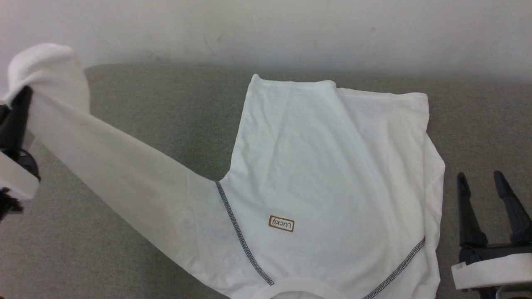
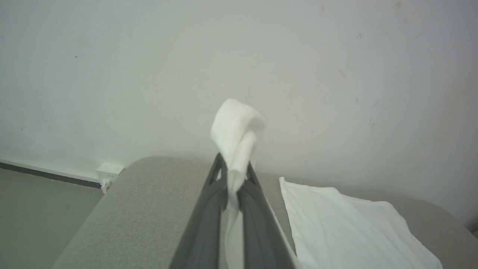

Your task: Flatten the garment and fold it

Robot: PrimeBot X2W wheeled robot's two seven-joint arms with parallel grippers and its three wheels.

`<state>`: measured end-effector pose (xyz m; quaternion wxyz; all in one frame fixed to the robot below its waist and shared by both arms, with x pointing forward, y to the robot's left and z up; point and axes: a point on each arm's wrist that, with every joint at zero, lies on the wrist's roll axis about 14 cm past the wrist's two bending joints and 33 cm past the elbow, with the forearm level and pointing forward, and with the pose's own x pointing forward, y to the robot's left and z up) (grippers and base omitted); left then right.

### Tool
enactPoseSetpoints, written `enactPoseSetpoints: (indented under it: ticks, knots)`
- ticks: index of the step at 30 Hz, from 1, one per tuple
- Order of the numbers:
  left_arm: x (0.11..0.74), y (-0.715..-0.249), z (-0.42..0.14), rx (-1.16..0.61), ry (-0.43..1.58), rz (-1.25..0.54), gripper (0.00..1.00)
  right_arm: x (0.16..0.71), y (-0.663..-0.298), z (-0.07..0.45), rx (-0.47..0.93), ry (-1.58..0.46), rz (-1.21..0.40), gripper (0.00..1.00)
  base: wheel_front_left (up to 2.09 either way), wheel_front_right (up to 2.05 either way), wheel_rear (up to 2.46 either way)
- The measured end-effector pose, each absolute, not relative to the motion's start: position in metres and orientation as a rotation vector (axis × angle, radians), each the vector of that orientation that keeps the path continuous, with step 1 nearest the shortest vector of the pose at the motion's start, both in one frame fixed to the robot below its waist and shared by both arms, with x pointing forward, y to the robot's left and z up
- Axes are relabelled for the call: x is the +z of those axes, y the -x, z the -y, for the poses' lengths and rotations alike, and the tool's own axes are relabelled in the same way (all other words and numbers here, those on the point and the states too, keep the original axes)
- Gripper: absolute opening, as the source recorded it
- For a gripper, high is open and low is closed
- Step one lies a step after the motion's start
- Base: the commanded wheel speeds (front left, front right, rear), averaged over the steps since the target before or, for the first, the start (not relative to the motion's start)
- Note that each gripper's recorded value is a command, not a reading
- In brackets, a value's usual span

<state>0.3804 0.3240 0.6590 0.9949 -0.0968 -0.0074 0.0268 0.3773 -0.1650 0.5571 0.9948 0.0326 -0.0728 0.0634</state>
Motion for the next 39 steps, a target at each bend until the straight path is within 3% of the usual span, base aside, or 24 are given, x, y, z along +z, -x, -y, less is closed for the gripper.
enactPoseSetpoints:
  ticks: [8, 21, 30, 39]
  knots:
    - [0.659, -0.400, -0.235, -0.154, 0.189, 0.035, 0.00, 0.572, -0.383, 0.187, 0.063, -0.029, 0.182, 1.00, 0.00, 0.00, 0.00]
    - [0.628, -0.401, -0.043, -0.616, 0.223, -0.042, 0.00, 0.578, -0.389, 0.225, -0.047, 0.019, 0.190, 1.00, 0.00, 0.00, 0.00]
    - [0.558, -0.380, 0.047, -0.801, 0.223, -0.206, 0.00, 0.573, -0.389, 0.236, -0.080, 0.013, 0.178, 1.00, 0.00, 0.00, 0.00]
    - [0.460, -0.344, 0.084, -0.913, 0.086, -0.452, 0.00, 0.564, -0.385, 0.246, -0.112, 0.011, 0.157, 1.00, 0.00, 0.00, 0.00]
